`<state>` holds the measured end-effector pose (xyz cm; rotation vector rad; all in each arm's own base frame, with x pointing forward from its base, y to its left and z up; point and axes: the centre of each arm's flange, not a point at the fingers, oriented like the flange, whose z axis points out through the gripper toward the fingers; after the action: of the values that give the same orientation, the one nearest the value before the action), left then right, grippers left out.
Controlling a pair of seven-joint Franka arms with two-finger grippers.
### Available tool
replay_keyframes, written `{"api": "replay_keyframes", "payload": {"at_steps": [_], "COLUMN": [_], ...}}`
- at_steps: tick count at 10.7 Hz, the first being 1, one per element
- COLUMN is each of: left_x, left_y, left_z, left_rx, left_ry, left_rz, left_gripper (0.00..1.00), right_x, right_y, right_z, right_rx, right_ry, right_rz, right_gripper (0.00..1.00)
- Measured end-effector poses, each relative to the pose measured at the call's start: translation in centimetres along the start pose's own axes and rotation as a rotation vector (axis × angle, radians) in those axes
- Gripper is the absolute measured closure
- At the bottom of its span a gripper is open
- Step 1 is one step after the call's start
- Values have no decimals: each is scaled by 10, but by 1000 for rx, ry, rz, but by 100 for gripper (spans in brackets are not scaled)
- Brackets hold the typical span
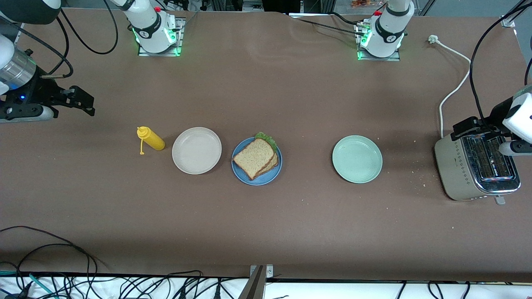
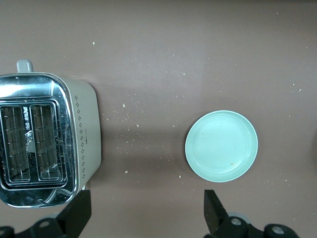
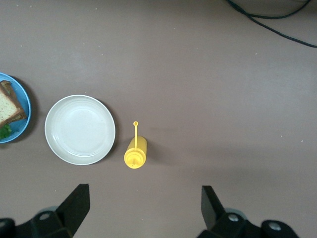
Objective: Make sandwich in blue plate with both arms
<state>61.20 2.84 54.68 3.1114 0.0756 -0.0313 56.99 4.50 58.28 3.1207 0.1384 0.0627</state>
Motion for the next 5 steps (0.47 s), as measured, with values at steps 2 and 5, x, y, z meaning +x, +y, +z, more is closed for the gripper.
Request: {"api": "replay_keyframes", "payload": {"at_steps": [2,5], "left_x": [0,0], "left_y": [3,3], "left_z": [1,1], "left_rx": [-1,-1], "left_ry": [-3,-5], "left_rz": [5,5], "left_gripper": [0,0], "right_x": [1,1], "right_y": [-17,-20], "right_z": [1,-1], "right_rx": [1,1], "right_ry": [-2,1], "right_rz": [-29,-35], "right_gripper": [0,0]}}
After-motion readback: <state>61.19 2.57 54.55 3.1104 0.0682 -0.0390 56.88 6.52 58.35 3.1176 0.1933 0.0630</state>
